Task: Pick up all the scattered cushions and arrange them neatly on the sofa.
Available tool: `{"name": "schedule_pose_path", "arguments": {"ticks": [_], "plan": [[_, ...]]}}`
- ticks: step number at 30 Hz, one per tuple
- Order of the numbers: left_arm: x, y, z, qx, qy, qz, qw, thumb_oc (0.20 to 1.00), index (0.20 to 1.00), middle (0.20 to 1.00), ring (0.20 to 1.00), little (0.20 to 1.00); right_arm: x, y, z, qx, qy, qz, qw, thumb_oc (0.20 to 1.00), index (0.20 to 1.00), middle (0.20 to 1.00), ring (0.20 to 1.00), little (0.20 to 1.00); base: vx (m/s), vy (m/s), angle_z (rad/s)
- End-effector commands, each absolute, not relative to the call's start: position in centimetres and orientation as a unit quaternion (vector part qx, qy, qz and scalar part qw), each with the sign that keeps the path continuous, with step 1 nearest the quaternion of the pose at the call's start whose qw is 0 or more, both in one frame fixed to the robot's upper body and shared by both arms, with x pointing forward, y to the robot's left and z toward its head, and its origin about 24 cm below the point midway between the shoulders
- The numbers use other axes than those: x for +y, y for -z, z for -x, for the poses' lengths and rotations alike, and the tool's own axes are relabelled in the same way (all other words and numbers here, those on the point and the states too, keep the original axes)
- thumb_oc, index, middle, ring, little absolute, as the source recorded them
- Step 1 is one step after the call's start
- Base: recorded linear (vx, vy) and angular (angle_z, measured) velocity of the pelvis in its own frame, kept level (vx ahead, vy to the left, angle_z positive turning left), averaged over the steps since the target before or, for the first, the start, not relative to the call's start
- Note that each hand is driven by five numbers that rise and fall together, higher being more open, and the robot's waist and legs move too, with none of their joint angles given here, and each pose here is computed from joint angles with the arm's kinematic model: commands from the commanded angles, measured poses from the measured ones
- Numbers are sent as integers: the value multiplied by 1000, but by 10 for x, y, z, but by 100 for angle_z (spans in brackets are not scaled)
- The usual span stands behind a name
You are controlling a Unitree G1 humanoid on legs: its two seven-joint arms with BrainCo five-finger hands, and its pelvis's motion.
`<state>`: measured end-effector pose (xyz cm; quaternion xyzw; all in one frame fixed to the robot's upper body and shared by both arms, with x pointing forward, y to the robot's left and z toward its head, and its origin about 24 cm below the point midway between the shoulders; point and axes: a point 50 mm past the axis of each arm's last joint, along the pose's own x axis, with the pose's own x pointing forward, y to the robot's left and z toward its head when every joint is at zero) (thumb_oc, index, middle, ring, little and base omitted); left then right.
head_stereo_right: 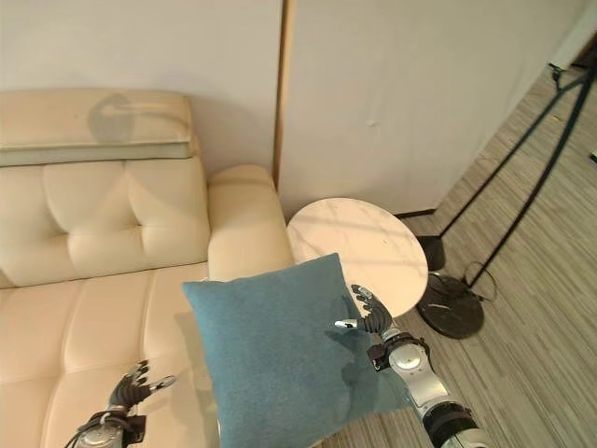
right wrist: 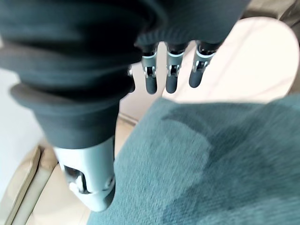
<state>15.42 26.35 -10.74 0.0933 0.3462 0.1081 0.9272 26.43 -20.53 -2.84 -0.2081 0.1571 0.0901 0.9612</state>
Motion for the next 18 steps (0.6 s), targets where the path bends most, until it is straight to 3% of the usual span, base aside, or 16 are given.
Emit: {"name": "schedule_pose_path", "arguments": {"ticks": [1, 5, 10, 11, 12, 13, 18], "plan": [[258, 99, -175, 314, -94, -98, 940, 1000, 1000, 1000, 1000, 1000, -203, 38, -257, 175, -110, 236, 949, 1000, 1000, 1000, 1000, 1000, 28, -57, -8], [240, 97, -189, 301, -68, -88, 947, 1000, 1000, 1000, 1000, 1000, -198, 46, -258, 194, -114, 255, 940, 1000, 1000, 1000, 1000, 1000, -16, -41, -4], [185, 80, -217, 239, 3, -39, 970, 1000, 1000, 1000, 1000, 1000, -168, 54, -258, 199, -133, 233, 943, 1000, 1000, 1000, 1000, 1000, -119, -45, -12], [169, 74, -226, 222, 21, -26, 974, 1000, 1000, 1000, 1000, 1000, -148, 51, -261, 185, -167, 224, 942, 533, 533, 533, 533, 533, -135, -32, -16], [160, 70, -230, 212, 30, -17, 977, 765, 765, 765, 765, 765, -137, 48, -263, 175, -183, 215, 943, 200, 200, 200, 200, 200, -156, -28, -17], [149, 62, -238, 190, 42, -4, 981, 200, 200, 200, 200, 200, -120, 42, -265, 159, -206, 193, 946, 200, 200, 200, 200, 200, -126, -8, -3], [132, 25, -265, 108, 46, 43, 992, 200, 200, 200, 200, 200, -96, 20, -274, 110, -222, 126, 961, 200, 200, 200, 200, 200, -128, 22, 1]]}}
